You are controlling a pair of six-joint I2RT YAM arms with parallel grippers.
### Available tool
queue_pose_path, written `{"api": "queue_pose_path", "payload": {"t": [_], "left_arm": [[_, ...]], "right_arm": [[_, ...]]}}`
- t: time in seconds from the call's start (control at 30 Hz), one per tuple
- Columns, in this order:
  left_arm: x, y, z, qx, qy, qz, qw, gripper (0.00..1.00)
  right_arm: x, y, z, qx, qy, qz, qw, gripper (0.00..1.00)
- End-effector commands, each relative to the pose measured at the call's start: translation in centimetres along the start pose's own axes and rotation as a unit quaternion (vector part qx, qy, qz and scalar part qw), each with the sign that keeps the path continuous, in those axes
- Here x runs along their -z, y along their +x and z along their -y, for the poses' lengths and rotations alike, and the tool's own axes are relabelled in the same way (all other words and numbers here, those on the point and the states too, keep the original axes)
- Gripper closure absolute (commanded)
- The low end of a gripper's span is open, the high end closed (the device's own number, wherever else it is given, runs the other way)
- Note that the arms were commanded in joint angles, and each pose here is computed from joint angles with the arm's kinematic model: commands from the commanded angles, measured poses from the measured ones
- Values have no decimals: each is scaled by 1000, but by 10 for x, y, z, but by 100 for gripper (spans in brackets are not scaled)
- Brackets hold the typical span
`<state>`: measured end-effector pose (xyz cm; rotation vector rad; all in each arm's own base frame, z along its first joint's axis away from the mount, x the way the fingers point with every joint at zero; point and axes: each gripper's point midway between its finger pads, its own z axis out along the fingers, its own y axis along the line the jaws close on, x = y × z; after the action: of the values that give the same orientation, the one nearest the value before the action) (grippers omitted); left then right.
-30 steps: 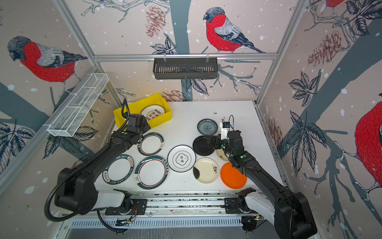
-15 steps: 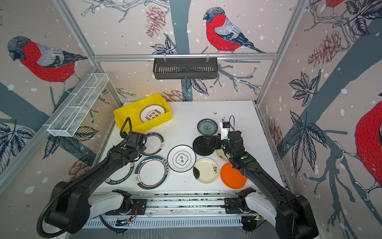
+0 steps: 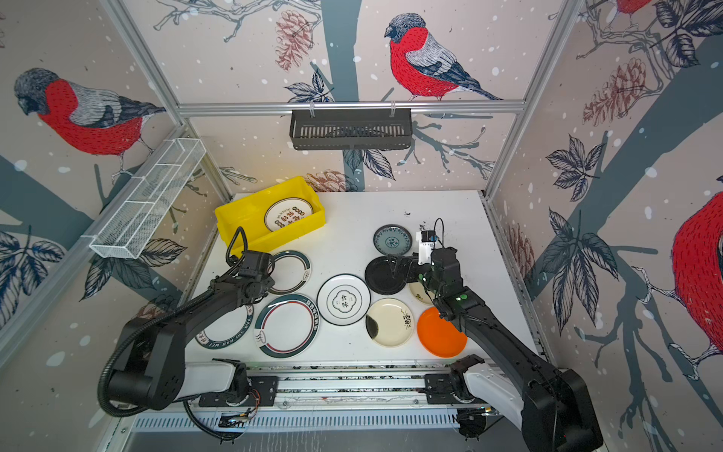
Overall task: Place the plates into the plastic bin on the countertop
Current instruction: Move the plate at the center of the table.
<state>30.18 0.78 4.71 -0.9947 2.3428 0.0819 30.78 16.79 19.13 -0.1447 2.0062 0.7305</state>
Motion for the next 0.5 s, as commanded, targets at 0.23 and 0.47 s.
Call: {"api": "queue_pose_path", "payload": {"t": [0.23,0.47], "left_arm": [[-14,3,15,3,24,-9,1000,49],[-18,9,23,11,53,-15,998,60]], "right_arm": [[0,-5,5,3,15,9,1000,0],[-1,-5,8,0,23,8,1000,0]]}}
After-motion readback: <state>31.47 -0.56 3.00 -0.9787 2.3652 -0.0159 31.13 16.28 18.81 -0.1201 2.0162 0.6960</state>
